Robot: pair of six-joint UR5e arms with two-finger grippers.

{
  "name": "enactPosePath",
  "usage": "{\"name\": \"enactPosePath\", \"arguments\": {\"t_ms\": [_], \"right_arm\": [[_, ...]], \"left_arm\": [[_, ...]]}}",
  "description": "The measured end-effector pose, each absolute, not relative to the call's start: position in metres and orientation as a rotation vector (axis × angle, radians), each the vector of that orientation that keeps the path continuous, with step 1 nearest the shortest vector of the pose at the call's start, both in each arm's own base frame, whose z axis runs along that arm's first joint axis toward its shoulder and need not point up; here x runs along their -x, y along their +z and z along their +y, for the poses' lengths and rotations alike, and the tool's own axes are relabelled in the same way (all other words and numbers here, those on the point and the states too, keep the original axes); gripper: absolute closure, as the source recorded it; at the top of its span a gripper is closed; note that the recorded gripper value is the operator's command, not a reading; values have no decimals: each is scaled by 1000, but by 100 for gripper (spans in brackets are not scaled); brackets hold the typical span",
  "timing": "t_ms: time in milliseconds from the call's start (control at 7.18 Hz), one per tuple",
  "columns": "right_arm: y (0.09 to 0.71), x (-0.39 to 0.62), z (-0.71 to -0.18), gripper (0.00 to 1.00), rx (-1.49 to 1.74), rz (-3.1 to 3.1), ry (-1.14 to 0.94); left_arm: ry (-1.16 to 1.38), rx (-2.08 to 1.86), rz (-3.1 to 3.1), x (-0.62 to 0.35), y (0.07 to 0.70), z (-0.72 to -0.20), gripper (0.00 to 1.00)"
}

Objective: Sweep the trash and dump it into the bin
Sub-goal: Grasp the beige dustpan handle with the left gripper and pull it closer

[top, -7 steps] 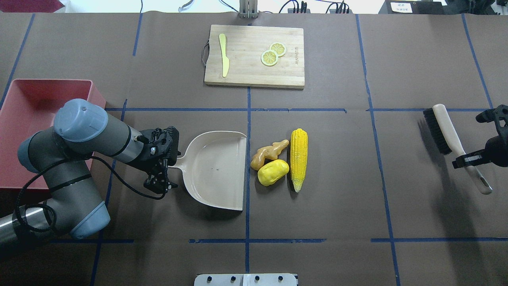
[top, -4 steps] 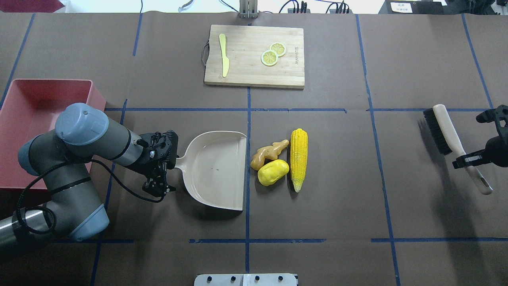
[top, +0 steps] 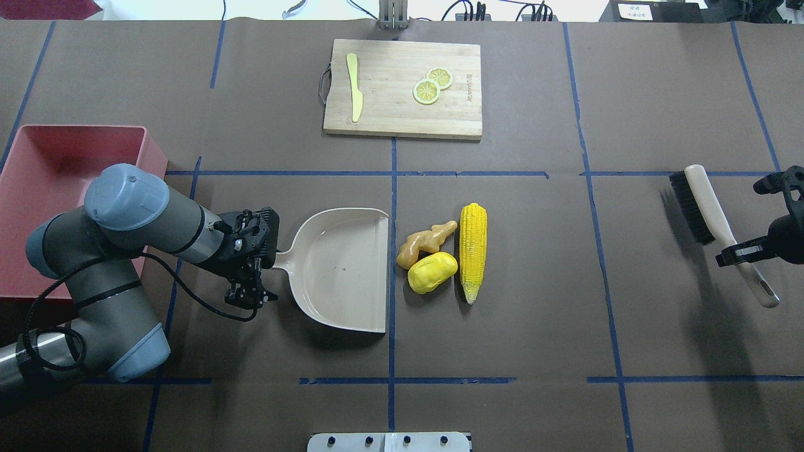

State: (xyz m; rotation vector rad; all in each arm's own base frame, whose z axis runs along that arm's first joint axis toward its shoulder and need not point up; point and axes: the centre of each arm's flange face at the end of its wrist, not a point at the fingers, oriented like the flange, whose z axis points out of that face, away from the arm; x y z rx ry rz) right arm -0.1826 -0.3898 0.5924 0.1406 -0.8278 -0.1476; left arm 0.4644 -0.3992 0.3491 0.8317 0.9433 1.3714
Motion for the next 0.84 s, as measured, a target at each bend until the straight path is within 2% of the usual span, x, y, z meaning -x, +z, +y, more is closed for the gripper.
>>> {"name": "enactPosePath", "arguments": {"t_ms": [139, 278, 418, 557, 835], "right_arm": [[592, 183, -390, 100, -140, -828, -147], [592, 182, -390, 100, -141, -828, -146], [592, 182, -390, 100, -141, -829, -146], [591, 182, -390, 100, -142, -829, -147], [590, 182, -390, 100, -143, -831, -148]], "left_arm": [[1368, -836, 940, -463, 347, -401, 74], [1359, -844, 935, -459, 345, -405, 81], [1344, -857, 926, -451, 342, -413, 84], [1326, -869, 915, -441, 340, -423, 92], [1287, -883, 890, -421, 339, -442, 97]]}}
